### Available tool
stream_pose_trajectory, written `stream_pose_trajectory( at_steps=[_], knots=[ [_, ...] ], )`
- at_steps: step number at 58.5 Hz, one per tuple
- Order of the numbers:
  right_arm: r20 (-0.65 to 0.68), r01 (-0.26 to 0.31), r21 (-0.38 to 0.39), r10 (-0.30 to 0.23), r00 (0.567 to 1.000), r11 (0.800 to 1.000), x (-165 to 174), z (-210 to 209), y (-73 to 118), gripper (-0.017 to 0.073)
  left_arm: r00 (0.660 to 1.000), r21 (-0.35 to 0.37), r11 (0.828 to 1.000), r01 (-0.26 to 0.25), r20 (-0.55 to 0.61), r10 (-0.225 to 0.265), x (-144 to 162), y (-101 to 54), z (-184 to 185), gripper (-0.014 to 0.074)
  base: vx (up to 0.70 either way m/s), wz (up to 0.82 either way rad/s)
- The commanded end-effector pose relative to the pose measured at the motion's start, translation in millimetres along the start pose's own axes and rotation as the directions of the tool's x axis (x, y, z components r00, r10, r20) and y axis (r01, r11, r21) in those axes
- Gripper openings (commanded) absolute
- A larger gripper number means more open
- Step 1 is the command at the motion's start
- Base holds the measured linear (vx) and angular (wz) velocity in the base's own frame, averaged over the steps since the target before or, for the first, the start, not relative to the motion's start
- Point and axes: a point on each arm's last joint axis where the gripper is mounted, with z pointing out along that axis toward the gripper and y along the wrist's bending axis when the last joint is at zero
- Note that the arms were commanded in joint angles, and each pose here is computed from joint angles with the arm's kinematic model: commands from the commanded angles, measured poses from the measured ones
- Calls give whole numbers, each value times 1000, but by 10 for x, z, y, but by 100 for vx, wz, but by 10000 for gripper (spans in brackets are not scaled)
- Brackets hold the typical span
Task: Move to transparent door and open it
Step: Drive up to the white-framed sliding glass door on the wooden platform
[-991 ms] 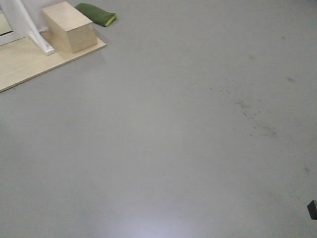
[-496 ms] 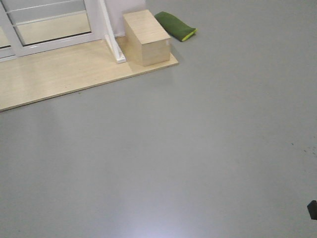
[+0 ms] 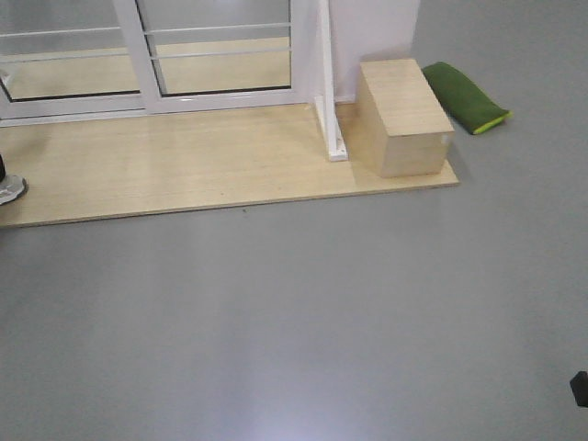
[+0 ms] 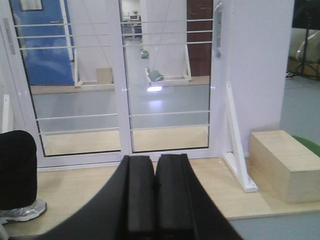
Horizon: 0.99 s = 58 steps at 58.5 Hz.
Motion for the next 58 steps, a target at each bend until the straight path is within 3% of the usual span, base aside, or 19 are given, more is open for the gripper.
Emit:
stream_pose_trajectory(
  at_steps=[1, 26, 58],
  knots=[
    [85, 11, -2, -11, 996, 1000, -38, -5, 5, -5, 999, 3, 1000, 10, 53, -10, 28, 1, 8, -6, 62, 43],
    [85, 11, -2, -11, 996, 1000, -38, -5, 5, -5, 999, 3, 1000, 10, 53, -10, 28, 1, 8, -6, 60, 29],
    [85, 11, -2, -11, 996, 1000, -38, -5, 5, -5, 999, 3, 1000, 10, 53, -10, 28, 1, 8, -6, 59, -4]
  ],
)
